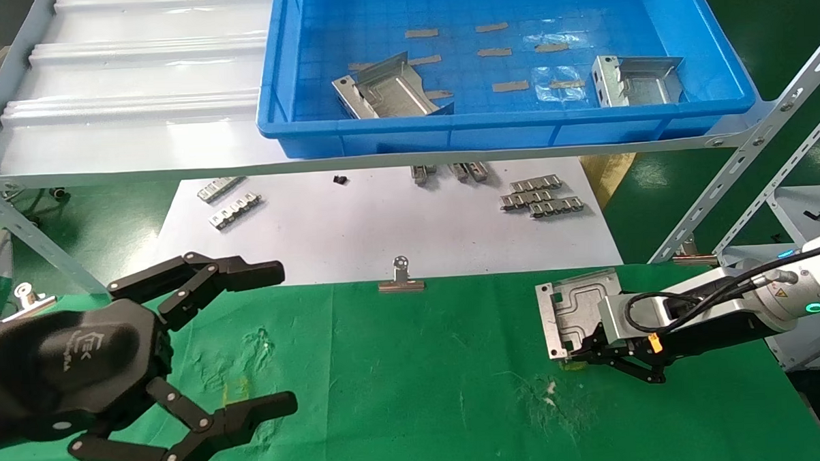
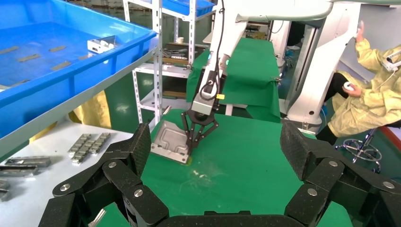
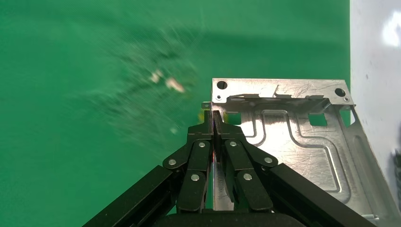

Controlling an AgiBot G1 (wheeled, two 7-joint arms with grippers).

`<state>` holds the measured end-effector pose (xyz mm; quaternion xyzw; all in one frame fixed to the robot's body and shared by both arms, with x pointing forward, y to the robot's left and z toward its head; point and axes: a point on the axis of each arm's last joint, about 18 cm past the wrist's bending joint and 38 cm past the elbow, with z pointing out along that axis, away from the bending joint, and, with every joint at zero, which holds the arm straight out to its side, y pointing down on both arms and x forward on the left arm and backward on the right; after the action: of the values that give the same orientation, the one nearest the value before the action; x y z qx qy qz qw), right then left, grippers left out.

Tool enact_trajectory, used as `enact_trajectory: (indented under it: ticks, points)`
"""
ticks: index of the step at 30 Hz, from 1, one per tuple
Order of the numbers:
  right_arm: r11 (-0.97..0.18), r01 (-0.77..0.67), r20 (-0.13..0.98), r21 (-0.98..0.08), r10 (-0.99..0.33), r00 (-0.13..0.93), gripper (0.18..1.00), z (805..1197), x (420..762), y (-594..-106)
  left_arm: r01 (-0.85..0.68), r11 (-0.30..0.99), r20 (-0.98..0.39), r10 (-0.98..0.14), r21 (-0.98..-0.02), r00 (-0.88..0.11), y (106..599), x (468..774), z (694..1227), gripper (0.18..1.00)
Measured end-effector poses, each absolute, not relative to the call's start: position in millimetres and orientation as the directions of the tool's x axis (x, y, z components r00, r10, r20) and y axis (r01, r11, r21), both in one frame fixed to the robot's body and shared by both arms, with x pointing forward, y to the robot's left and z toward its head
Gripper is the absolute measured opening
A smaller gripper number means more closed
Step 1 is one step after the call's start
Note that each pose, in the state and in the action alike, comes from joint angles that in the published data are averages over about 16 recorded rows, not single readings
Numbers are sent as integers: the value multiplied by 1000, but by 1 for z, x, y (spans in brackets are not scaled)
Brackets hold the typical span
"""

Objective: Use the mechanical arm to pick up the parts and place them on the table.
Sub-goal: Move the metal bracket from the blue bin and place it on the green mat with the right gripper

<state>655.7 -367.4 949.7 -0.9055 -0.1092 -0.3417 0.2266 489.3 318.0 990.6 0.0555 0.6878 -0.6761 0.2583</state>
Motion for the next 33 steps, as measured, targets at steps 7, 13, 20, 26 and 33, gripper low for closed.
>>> enact_trajectory:
  ticks: [7,13,20,26,33]
  points:
    - [-875,345,665,-339,37,746,192,946,658,-368,426,80,-430,-273,-901,-860,318,489,991,1001]
    - [-863,349,640,-366,39,767,192,942,651,-368,426,80,-430,-273,-901,-860,318,489,991,1001]
    - [-859,345,613,-378,47,789,192,934,647,-368,426,80,-430,-273,-901,-860,318,489,991,1001]
    - [-869,336,607,-364,52,793,192,926,650,-368,426,80,-430,-273,-901,-860,318,489,991,1001]
    - [-883,329,617,-334,59,785,196,922,656,-369,426,80,-430,-273,-901,-860,318,489,991,1001]
